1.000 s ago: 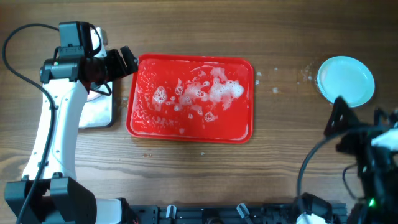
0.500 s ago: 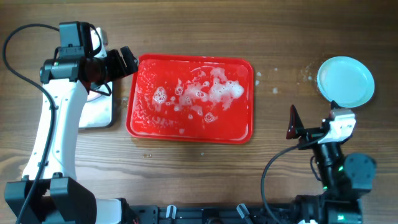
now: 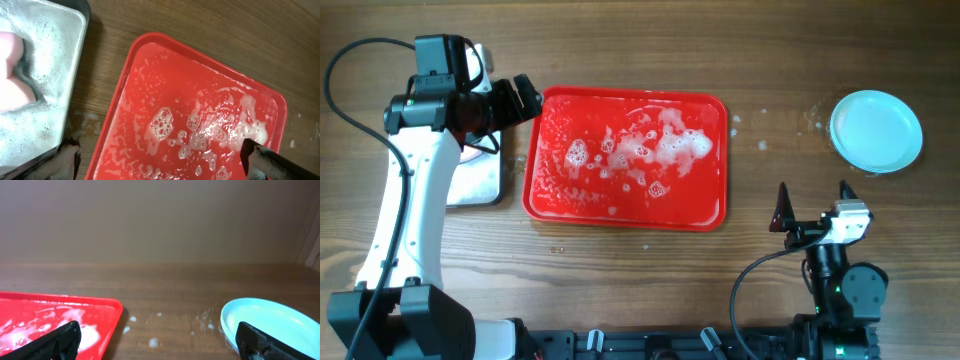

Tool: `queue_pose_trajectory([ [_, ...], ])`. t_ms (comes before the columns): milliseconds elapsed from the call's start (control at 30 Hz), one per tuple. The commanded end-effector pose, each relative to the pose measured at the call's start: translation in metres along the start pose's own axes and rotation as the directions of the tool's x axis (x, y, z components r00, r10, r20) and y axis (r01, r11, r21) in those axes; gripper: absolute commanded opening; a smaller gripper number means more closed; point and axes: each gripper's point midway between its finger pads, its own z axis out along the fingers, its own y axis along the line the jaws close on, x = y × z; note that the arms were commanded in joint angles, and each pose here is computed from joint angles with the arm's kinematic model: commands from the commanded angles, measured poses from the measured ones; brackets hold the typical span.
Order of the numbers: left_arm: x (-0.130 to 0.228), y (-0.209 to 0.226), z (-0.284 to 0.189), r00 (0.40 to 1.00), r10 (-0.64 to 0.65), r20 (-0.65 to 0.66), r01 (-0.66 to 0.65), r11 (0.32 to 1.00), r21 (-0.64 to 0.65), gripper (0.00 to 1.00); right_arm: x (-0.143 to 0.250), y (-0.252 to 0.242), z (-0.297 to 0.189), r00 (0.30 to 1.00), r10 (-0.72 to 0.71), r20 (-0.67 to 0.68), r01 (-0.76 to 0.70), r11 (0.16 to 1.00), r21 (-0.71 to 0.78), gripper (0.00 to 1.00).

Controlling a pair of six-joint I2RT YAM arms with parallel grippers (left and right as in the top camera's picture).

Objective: Clean dirty plates on tray and stack at the side

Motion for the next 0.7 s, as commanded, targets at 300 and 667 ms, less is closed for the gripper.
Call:
queue_pose_trajectory([
  [300,-0.004,-0.005,-0.003,1.000,0.004,0.011,-0.004,1.000,0.017,1.00,0.005,-0.001,0.001,1.000,0.000,-0.001,0.000,1.000,0.010,1.00],
  [667,-0.029,-0.014,-0.047,0.957,0.085,0.278,-0.087,0.996,-0.003,1.00,0.005,-0.001,0.001,1.000,0.000,-0.001,0.000,1.000,0.010,1.00],
])
